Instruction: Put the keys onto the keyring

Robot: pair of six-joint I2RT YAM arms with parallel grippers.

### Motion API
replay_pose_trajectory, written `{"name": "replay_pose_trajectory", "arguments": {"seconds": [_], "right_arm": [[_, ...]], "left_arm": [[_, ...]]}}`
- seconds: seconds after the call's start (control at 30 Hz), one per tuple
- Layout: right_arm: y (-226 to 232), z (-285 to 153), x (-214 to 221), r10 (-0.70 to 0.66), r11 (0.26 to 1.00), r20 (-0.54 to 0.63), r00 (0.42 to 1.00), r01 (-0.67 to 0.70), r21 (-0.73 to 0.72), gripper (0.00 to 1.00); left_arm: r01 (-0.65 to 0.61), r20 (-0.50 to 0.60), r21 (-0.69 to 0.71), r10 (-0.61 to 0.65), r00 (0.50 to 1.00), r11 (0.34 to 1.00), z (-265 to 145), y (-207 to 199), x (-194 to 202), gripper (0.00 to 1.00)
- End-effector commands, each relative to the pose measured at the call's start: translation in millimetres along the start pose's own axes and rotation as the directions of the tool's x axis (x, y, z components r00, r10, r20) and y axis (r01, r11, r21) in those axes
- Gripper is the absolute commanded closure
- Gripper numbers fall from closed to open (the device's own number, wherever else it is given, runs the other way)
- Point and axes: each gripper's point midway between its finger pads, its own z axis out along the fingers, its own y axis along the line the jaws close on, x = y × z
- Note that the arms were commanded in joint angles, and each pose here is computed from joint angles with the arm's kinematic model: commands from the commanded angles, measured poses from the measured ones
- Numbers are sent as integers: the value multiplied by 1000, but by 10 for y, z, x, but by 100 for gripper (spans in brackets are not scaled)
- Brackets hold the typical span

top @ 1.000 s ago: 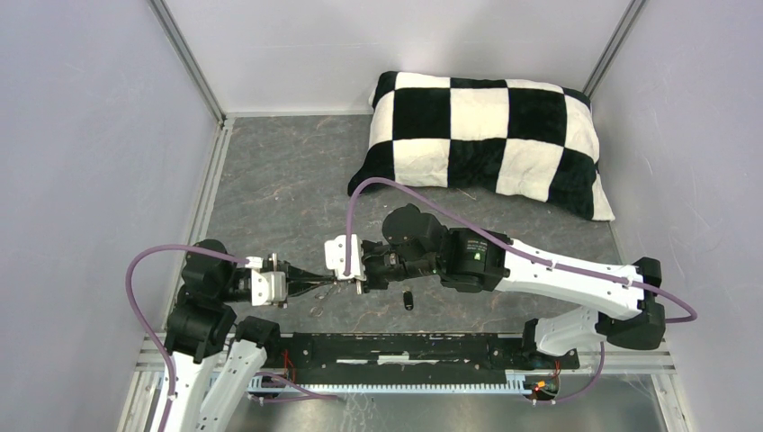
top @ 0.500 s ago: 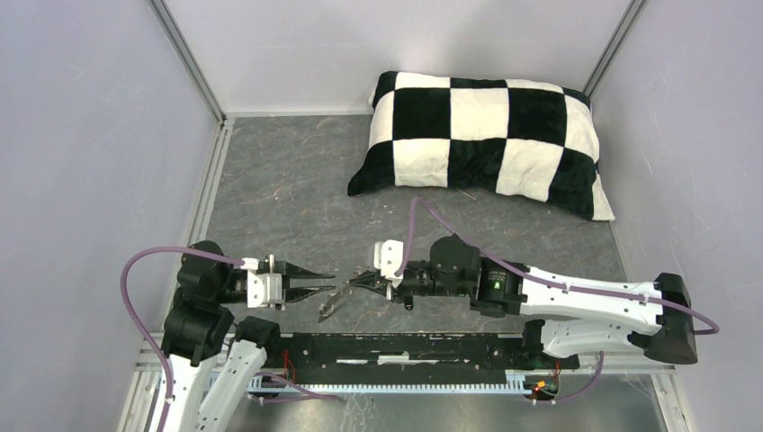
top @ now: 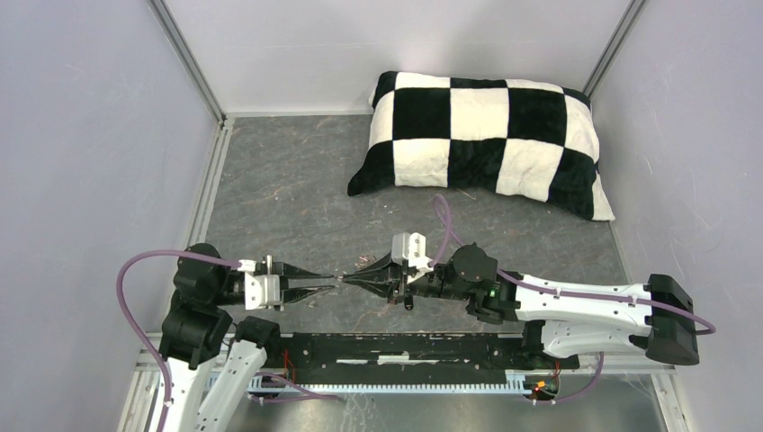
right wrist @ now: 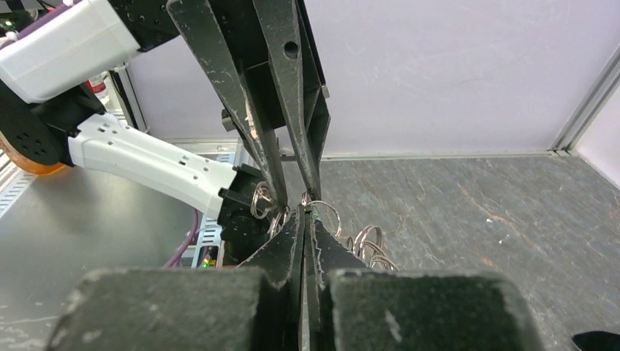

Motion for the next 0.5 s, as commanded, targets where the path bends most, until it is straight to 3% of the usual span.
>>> {"name": "replay_pose_trajectory", "arguments": {"seconds": [0.0,0.3,0.47], "right_arm": [[50,26,-484,-10,999,178,984,16,-28,99],[135,34,-447,-14,997,164,986,27,-78,99],[168,72,-429,-18,994,156,988,34,-100,99]], "left_arm": [[-29,0,-55,29,1000,998,-35,71,-131,72],[4,-12,-81,-5,1000,997,-37,127,-112,66],[56,4,-34,-56,998,998,-10,73,-146,72]]}}
